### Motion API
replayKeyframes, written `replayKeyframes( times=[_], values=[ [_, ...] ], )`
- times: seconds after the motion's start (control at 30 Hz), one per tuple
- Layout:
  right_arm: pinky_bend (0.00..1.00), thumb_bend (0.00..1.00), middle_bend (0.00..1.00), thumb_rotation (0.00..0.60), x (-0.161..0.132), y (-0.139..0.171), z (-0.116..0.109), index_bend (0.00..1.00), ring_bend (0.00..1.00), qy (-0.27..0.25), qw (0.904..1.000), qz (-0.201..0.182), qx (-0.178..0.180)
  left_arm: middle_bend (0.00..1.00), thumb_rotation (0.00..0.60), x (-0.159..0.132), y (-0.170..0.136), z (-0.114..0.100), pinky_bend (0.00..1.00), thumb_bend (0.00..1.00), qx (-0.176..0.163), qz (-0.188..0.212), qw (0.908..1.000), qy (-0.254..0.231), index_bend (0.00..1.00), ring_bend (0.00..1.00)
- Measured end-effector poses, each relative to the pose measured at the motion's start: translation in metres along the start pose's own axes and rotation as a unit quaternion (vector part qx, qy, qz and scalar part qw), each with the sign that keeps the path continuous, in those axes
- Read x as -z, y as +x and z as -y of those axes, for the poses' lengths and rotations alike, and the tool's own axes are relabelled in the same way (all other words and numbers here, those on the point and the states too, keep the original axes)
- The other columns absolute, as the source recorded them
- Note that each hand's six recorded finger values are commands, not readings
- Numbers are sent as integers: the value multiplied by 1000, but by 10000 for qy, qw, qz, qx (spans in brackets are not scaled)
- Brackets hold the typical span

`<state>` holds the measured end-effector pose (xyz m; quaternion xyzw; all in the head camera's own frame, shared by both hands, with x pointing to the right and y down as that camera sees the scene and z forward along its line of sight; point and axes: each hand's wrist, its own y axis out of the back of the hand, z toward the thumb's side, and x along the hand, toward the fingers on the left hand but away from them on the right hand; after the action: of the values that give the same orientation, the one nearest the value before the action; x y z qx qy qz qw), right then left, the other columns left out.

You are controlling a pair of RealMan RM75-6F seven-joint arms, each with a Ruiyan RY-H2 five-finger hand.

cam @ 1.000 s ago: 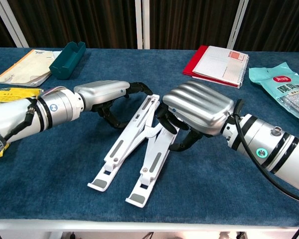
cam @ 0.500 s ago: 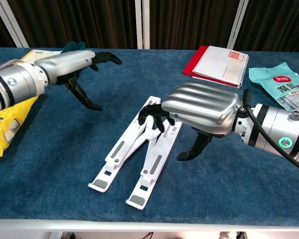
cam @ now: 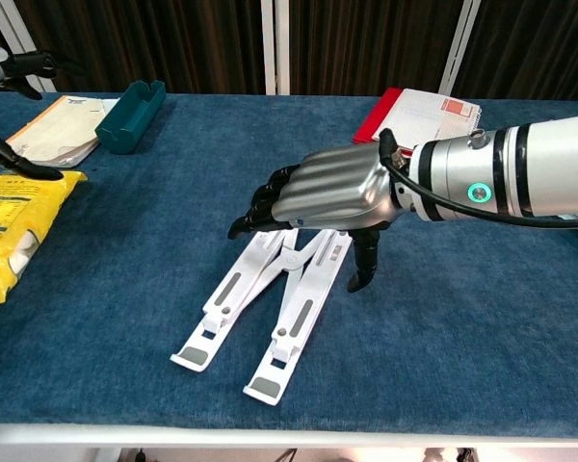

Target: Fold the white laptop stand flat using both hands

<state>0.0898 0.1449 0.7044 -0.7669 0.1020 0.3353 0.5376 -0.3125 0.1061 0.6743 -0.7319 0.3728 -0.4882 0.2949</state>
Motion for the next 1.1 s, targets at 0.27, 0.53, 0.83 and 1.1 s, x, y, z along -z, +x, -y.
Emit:
replayKeyframes(
  times=[0.27,0.53,0.83,1.1],
  values=[
    [87,0,128,600,0,-17,4,0,15,90,9999,-42,-91,6,600,11,-10,4,158,0,54,-138,9998,-110,101,42],
    [87,3,219,600,-1,-28,8,60,32,152,9998,-65,-122,5,600,18,-12,3,158,0,6,-198,9995,-264,101,42],
    [283,243,536,600,2,-33,0,578,389,245,9991,-29,351,6,600,26,-17,-1,157,0,-112,-247,9988,-407,101,42],
    [78,66,251,600,15,-33,2,170,115,159,9990,72,418,6,600,31,-22,-5,158,0,-210,-283,9987,-355,101,42]
  ],
)
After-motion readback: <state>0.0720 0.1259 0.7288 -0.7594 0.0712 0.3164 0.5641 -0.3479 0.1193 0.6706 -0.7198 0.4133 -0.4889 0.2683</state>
